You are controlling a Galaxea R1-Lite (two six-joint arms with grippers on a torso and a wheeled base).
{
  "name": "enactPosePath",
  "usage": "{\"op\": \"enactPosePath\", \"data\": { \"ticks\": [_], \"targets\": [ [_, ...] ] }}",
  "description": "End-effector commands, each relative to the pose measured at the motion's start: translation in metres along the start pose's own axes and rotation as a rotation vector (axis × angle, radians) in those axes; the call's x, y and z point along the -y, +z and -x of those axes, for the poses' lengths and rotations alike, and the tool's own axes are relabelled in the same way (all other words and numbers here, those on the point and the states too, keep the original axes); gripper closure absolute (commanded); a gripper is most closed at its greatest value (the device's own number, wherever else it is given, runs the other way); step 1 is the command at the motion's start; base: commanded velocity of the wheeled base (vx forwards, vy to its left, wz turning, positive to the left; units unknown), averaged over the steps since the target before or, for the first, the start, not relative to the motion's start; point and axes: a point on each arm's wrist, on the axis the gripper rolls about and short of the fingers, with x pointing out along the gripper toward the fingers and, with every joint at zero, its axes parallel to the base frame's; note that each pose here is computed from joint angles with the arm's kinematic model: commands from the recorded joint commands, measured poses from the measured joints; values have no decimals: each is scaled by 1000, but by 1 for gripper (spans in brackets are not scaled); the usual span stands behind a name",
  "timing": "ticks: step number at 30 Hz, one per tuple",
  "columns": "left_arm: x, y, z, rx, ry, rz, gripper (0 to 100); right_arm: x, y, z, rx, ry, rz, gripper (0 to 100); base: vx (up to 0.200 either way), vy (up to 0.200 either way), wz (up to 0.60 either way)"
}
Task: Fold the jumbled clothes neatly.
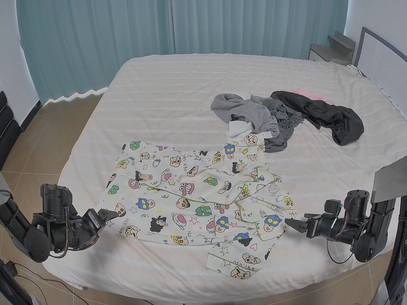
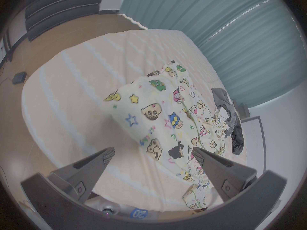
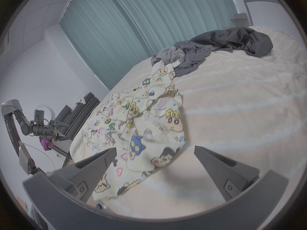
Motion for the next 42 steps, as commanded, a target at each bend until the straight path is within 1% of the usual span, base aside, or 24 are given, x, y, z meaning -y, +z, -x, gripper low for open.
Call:
{"op": "enactPosePath", "data": {
  "ticks": [1,4,7,9,12,17,21,22,24,27,28,33,37,42],
  "targets": [
    [-9,-9,-2,-42,36,58,0,-8,-6,4,-29,18,7,0,0,0,0],
    [-13,-5,-19,-43,77,74,0,-17,-10,3,-48,42,16,0,0,0,0],
    [-17,6,-45,2,140,90,0,-23,-14,3,-64,47,25,0,0,0,0],
    [-20,8,-60,20,184,90,0,-25,-15,2,-70,47,27,0,0,0,0],
    [-22,10,-78,37,215,88,0,-25,-17,1,-77,48,28,0,0,0,0],
    [-18,17,-93,82,225,89,0,-25,-19,0,-86,49,27,0,0,0,0],
    [-12,29,-109,148,220,131,0,-32,-24,-2,-112,73,33,0,0,0,0],
    [-12,29,-109,148,220,131,0,-32,-24,-2,-112,73,33,0,0,0,0],
    [-11,32,-118,172,226,145,0,-39,-27,-3,-127,98,42,0,0,0,0],
    [-14,31,-124,167,235,143,0,-50,-33,-6,-154,131,39,0,0,0,0],
    [-15,31,-126,169,234,146,100,-52,-35,-7,-164,137,33,0,0,0,0],
    [-13,33,-125,198,201,165,100,-64,-43,-10,-205,172,3,0,0,0,0],
    [-10,35,-123,249,174,180,100,-73,-49,-12,-238,195,-20,0,0,0,0],
    [-12,30,-117,265,153,174,100,-79,-54,-11,-263,208,-21,0,0,0,0]
  ]
}}
